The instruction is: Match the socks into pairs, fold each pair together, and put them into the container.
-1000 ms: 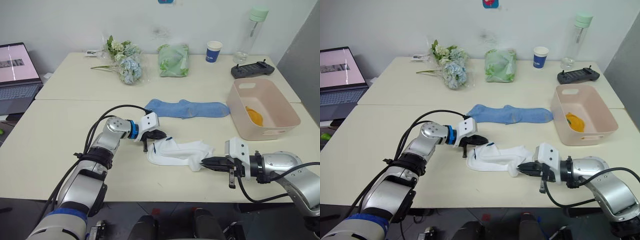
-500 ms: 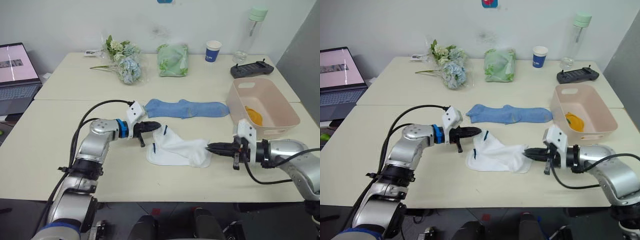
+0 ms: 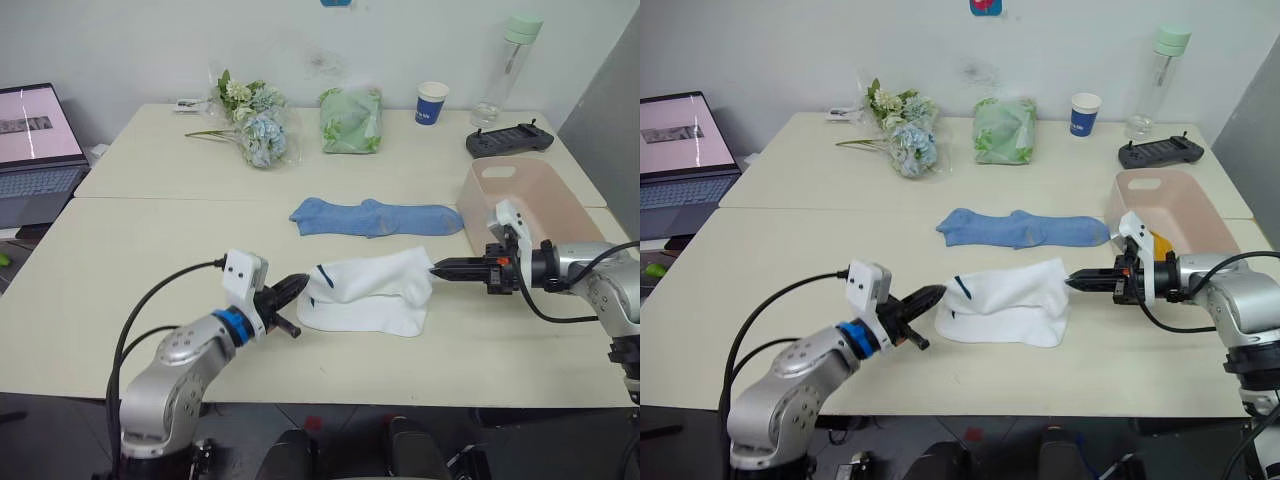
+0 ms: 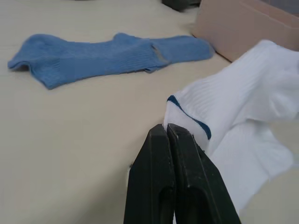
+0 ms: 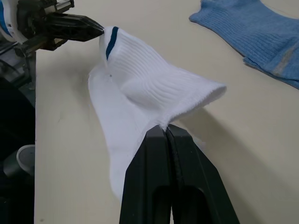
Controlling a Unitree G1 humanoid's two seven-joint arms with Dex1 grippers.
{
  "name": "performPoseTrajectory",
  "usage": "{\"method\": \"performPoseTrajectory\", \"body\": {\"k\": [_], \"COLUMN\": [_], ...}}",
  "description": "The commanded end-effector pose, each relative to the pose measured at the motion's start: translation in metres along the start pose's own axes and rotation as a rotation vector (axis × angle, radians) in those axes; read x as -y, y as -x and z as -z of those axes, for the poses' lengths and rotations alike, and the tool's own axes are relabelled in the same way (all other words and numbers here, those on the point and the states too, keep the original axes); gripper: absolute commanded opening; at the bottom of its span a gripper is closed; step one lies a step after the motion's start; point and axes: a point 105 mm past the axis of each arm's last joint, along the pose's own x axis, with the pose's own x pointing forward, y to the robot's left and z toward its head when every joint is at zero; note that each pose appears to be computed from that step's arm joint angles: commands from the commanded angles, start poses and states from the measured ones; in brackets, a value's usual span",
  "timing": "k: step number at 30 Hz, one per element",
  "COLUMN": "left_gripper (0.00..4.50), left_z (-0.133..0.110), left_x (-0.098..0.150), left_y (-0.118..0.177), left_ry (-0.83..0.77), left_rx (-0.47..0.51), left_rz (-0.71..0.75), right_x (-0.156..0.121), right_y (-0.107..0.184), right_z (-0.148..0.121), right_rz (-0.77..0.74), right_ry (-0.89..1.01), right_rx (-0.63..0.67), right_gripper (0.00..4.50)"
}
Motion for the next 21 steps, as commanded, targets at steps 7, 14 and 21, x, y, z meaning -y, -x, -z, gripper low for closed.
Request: {"method": "performPoseTrajectory", "body": {"k": [7,14,21], "left_gripper": [0.03,0.03,0.03], "left_z": [-0.026,-0.015,-0.001], "left_x": [-0.003,0.014,0.010], "left_y": [0.014,0.031,0.032], "left_ry": [-0.056,0.057,0.035], "left_rx": [0.030,-0.104,-0.191], "left_rz": [0.027,0.234,0.224], "right_x": [-0.015,-0.049,-0.058], "right_y": [0.012,0.010,0.000], "right_z": [-0.027,-0.009,0.006], "right_rz": [-0.063,-0.108,-0.093], "right_ry": [-0.019,-0.077,-0.114], "right_rx": [0.046,0.021,0.035], "right_gripper": [0.00,0.00,0.00]}}
